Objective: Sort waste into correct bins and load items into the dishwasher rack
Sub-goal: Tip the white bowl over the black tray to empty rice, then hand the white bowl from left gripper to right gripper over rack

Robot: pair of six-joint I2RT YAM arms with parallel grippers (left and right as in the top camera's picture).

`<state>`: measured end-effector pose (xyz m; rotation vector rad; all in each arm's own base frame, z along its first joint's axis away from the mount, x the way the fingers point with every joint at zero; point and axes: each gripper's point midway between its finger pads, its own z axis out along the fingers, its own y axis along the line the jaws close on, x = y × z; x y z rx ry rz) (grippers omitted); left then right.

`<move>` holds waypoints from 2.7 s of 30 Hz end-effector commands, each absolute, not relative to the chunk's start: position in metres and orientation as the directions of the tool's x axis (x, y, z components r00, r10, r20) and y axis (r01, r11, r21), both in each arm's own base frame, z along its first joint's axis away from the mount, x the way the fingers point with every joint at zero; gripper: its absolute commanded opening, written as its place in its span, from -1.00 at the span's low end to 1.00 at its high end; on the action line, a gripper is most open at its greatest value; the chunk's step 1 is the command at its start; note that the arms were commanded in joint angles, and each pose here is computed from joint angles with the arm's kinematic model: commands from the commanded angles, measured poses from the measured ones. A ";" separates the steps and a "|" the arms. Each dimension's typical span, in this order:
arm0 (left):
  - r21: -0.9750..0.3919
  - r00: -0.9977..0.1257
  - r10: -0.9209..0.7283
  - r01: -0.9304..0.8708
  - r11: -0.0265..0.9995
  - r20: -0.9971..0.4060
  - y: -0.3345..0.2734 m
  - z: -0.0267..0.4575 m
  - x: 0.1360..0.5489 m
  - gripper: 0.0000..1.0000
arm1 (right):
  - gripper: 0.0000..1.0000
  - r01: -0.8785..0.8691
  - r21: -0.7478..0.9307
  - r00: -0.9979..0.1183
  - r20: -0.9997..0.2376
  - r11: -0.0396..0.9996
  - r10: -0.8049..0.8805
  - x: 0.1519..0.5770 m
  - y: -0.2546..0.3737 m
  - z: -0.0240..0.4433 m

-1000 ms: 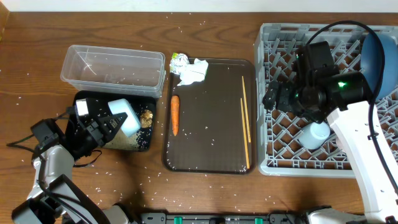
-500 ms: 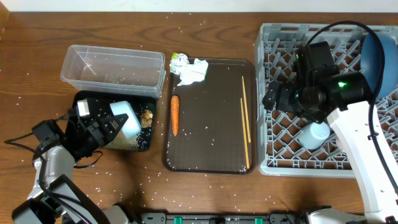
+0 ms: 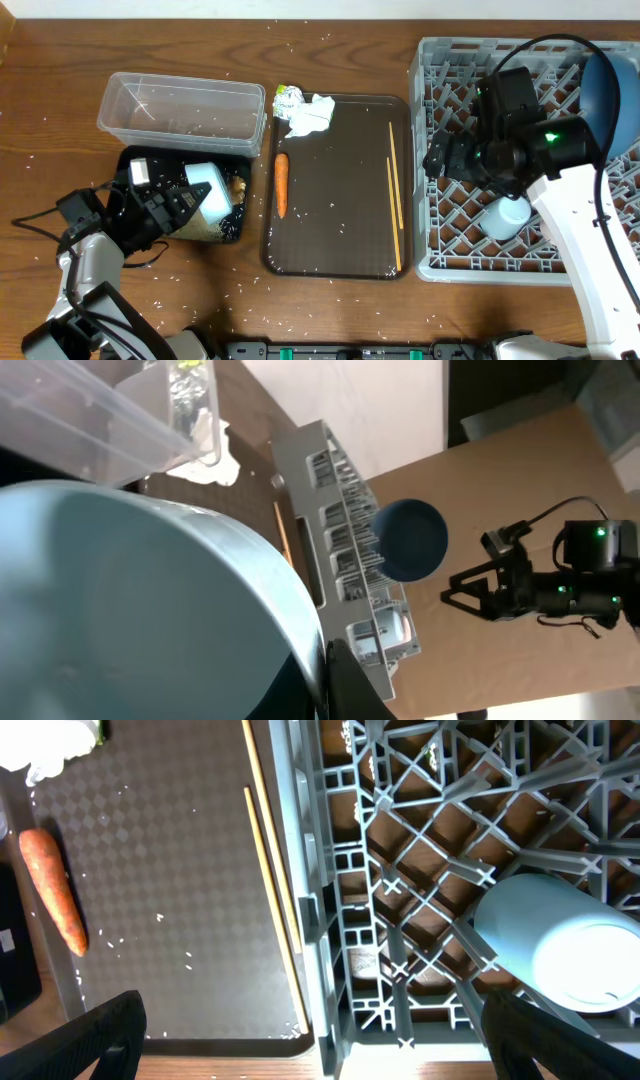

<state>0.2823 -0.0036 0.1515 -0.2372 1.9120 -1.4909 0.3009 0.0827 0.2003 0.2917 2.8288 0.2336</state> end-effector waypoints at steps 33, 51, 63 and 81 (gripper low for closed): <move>-0.707 -0.600 -0.389 0.663 0.246 -0.699 -0.218 0.297 0.357 -0.88 | 0.98 0.235 0.367 -0.698 -0.581 0.900 0.419 0.253 0.016 0.318; -0.759 -0.762 -0.203 0.642 -0.111 -0.615 -0.426 0.273 0.353 -0.88 | 0.98 0.251 0.368 -0.728 -0.537 0.895 0.425 0.244 0.018 0.310; -0.852 -0.853 -0.206 0.509 -0.125 -0.479 -0.475 0.232 0.364 -0.87 | 0.99 0.263 0.360 -0.746 -0.512 0.895 0.425 0.238 0.019 0.304; -0.911 -0.903 -0.227 0.396 -0.117 -0.364 -0.444 0.226 0.398 -0.03 | 0.99 0.260 0.355 -0.751 -0.511 0.898 0.419 0.236 0.019 0.304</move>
